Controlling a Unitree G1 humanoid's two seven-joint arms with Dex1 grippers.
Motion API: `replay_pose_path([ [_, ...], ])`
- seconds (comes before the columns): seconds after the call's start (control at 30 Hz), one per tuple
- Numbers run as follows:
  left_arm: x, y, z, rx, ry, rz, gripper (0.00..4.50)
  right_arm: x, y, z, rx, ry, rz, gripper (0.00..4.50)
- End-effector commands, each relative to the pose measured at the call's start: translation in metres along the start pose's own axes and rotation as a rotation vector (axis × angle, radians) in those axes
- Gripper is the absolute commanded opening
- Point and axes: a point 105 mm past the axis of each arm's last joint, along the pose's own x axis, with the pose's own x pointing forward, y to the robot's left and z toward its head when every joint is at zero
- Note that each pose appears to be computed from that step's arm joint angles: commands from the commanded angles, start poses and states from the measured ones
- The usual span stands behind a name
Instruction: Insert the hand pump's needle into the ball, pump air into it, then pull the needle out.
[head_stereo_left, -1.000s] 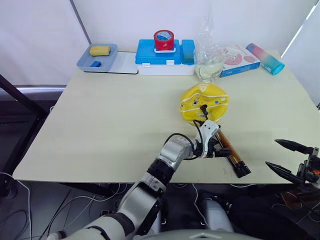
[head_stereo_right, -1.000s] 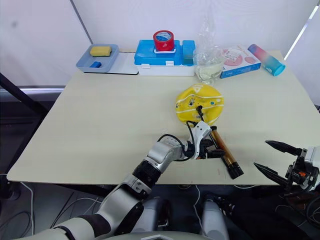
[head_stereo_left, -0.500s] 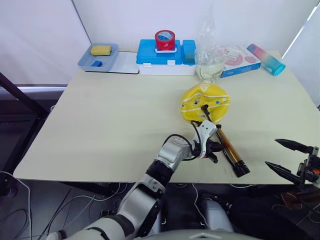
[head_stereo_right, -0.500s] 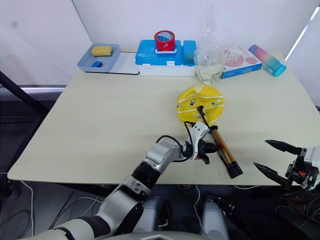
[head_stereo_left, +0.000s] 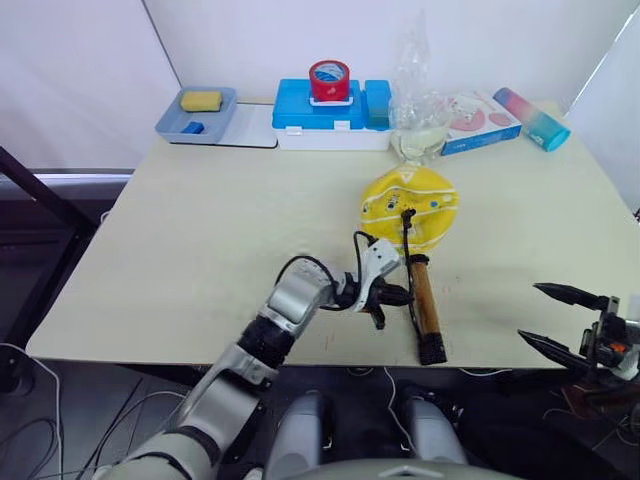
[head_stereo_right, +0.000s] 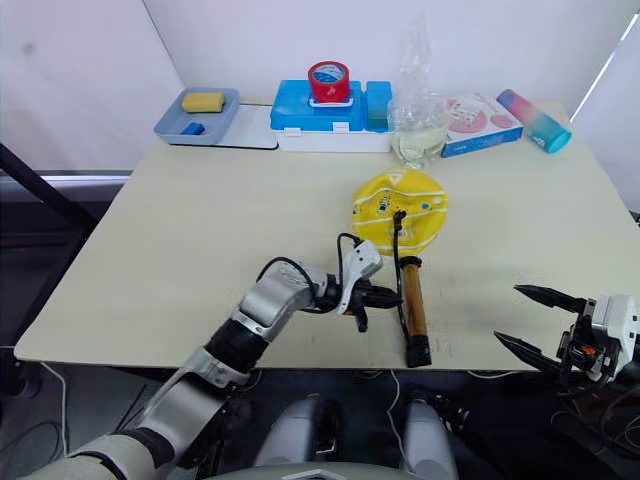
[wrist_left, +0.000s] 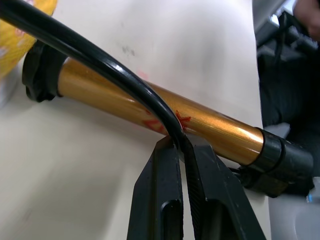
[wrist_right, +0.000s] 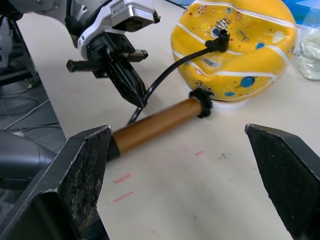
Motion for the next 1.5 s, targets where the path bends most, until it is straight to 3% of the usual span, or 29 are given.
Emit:
replay_pose_path([
  [0.03, -0.011, -0.008, 0.013, 0.082, -0.002, -0.063, 0.12, 0.003, 0.002, 0.009, -0.027, -0.025, 0.019, 4.5],
  [0.37, -0.061, 0.016, -0.008, 0.194, 0.144, -0.065, 0.12, 0.011, 0.008, 0.008, -0.025, -0.033, 0.058, 4.5],
  [0.6, -0.086, 0.034, -0.01, 0.203, 0.17, -0.058, 0.12, 0.017, 0.011, 0.013, -0.031, -0.05, 0.093, 4.5],
  [0.8, -0.089, 0.038, -0.008, 0.201, 0.145, -0.045, 0.12, 0.019, 0.01, 0.016, -0.03, -0.058, 0.107, 4.5],
  [0.9, -0.092, 0.037, -0.006, 0.199, 0.12, -0.041, 0.97, 0.02, 0.01, 0.016, -0.029, -0.057, 0.11, 4.5],
  [1.13, -0.111, 0.021, 0.0, 0.138, 0.051, -0.055, 4.39, 0.021, 0.012, 0.013, -0.021, -0.057, 0.115, 4.5],
  [1.3, -0.11, -0.007, 0.001, 0.09, 0.029, -0.145, 4.39, 0.021, 0.012, 0.011, -0.017, -0.055, 0.114, 4.5],
  [1.5, -0.092, -0.019, -0.008, 0.033, 0.058, -0.147, 4.39, 0.023, 0.011, 0.01, -0.02, -0.062, 0.103, 4.5],
])
